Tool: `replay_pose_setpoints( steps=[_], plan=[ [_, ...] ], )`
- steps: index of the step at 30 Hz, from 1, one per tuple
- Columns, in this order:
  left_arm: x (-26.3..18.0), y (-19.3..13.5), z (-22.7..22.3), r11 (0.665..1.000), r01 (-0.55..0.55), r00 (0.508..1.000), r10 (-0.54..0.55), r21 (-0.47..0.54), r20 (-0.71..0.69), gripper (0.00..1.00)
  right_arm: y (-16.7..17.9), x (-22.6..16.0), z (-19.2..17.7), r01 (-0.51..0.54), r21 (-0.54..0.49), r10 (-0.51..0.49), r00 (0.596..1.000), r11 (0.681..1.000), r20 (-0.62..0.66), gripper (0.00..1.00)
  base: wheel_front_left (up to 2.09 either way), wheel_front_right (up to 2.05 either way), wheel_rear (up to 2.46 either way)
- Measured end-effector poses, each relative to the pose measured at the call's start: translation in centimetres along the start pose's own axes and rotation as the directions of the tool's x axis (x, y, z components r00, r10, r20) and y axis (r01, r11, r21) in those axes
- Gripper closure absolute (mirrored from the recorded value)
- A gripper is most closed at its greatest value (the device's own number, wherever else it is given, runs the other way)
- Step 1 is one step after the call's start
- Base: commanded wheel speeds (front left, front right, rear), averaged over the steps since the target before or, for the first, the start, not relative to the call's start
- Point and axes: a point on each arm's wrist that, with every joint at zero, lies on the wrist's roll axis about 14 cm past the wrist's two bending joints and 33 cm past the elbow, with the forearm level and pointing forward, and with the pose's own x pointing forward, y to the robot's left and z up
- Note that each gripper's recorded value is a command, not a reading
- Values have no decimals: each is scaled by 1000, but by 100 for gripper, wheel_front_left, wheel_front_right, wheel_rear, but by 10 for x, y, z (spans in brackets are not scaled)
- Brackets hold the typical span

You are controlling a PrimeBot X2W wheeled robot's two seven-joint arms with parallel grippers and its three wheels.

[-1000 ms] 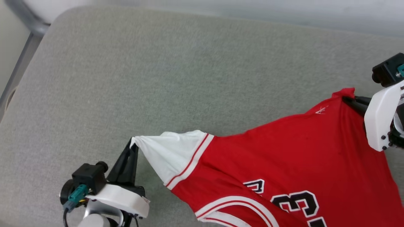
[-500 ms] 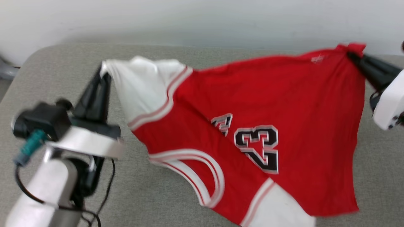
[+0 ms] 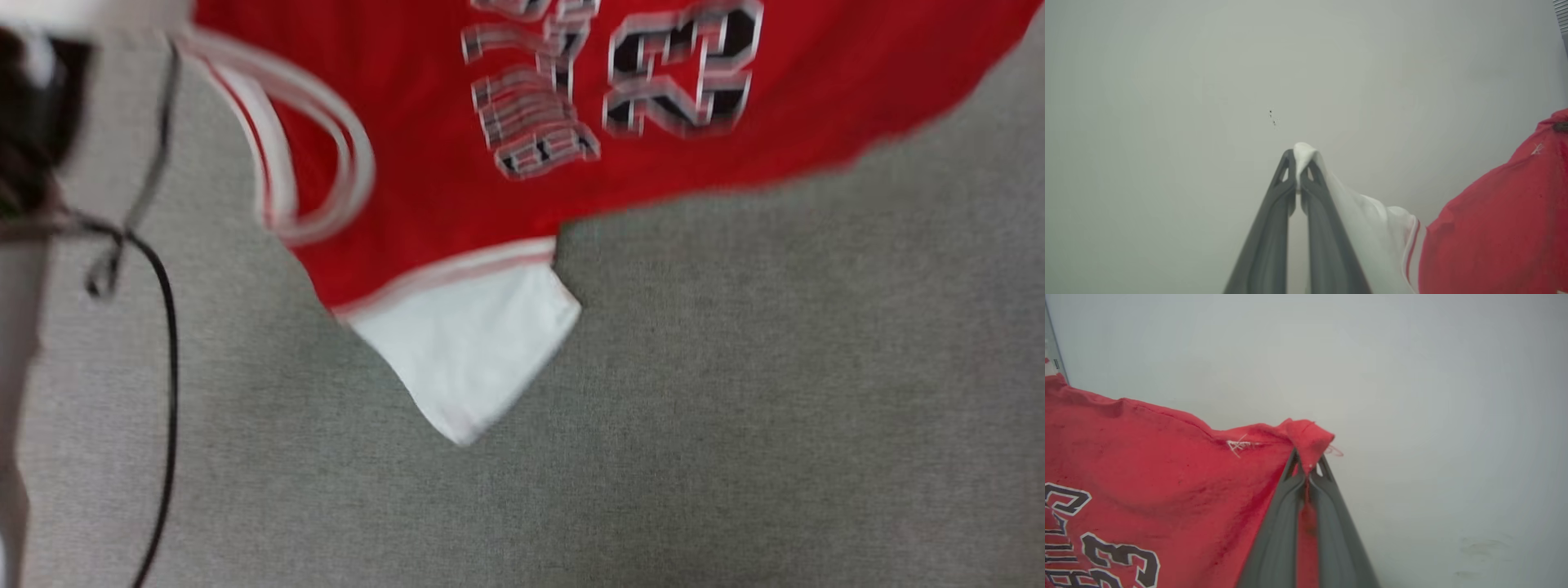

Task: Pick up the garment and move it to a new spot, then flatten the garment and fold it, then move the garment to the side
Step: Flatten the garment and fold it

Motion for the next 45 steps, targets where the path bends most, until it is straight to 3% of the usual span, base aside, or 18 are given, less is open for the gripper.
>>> replay_pose_setpoints(
  steps=[12, 20, 24, 35, 39, 45],
  plan=[
    [101, 32, -33, 994, 0, 998, -7, 106, 69, 100, -35, 100, 17, 90, -80, -81, 991, 993, 110, 100, 0, 0, 0],
    [128, 45, -37, 989, -15, 996, 1, 147, 91, 100, -50, 133, 27, 129, -100, -109, 977, 987, 181, 100, 0, 0, 0],
    [127, 49, -59, 990, -16, 999, 8, 139, 54, 100, -49, 143, 5, 117, -96, -103, 985, 988, 139, 100, 0, 0, 0],
    [57, 33, -180, 998, 17, 981, -6, 54, -195, 100, -22, 129, -122, 13, -25, -15, 996, 1000, -89, 100, 0, 0, 0],
    [10, 24, -212, 1000, -12, 957, 10, -4, -289, 100, -4, 103, -163, -29, 21, 33, 984, 999, -175, 100, 0, 0, 0],
    [-55, 11, -220, 997, -51, 928, 29, -51, -373, 100, 24, 52, -201, -87, 84, 107, 958, 993, -266, 100, 0, 0, 0]
  ],
)
